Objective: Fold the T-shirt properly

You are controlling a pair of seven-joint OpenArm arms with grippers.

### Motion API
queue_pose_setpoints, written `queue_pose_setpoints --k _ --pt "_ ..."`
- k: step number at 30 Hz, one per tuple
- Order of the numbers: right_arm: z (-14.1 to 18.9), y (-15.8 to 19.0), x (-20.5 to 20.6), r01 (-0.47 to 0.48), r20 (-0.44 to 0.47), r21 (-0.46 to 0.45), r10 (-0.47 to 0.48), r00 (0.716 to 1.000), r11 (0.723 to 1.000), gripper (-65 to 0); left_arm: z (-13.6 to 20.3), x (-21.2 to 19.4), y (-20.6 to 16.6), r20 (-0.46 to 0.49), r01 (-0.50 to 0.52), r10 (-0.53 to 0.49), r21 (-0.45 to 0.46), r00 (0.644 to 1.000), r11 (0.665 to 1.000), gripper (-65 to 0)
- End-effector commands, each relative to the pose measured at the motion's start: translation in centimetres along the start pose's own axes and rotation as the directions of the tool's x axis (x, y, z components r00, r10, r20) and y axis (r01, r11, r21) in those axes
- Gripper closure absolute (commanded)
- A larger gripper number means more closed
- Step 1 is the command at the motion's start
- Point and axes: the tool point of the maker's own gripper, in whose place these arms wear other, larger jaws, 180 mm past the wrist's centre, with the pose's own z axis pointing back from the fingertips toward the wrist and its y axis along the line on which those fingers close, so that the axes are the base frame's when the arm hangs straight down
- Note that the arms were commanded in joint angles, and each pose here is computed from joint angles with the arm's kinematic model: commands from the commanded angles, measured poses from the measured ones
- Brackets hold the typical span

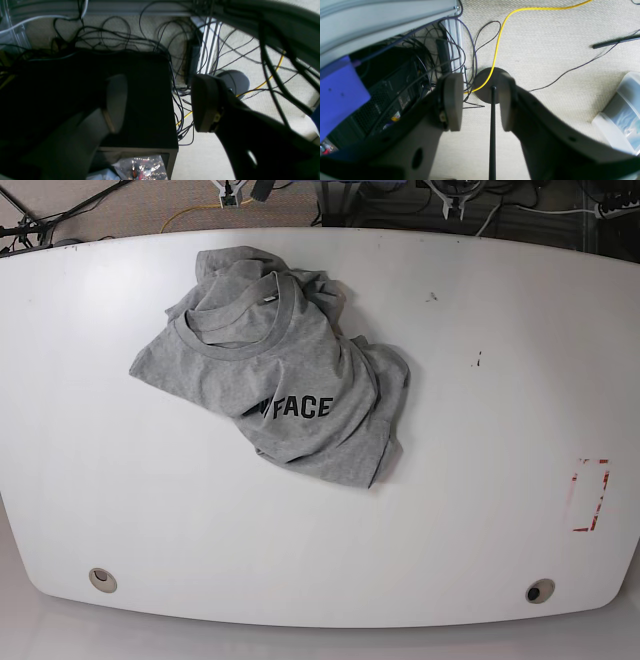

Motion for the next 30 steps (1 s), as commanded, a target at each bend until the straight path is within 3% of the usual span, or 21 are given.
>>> queue_pose_setpoints --k 1,2,4,19,30 --pt "0.5 0.0 -1.0 -0.008 0.01 0.002 0.008 1.0 1.0 -22.5 0.6 -0.5 1.0 0.038 0.022 -0.023 0.016 0.999 1.0 -37.6" --pt "-0.2 0.4 1.3 -0.004 0.028 0.006 0.004 1.0 1.0 -22.5 0.3 -1.9 0.4 -0.024 0.003 -0.003 0.004 1.0 1.0 -37.4" --pt "-0.3 0.4 2.3 -0.006 0.042 0.007 0.006 0.999 1.0 -22.5 0.2 -1.1 0.3 -0.011 0.003 -0.003 0.003 1.0 1.0 -37.4" --pt "-0.3 0.4 2.5 -0.005 0.047 0.007 0.005 0.999 1.0 -22.4 0.2 -0.5 0.7 0.001 -0.005 0.005 0.009 1.0 1.0 -37.4" --pt "0.7 1.0 3.1 -0.022 0.115 0.021 0.019 0.993 1.0 -22.4 0.2 -0.4 0.7 0.004 -0.006 0.006 0.01 1.0 1.0 -37.4"
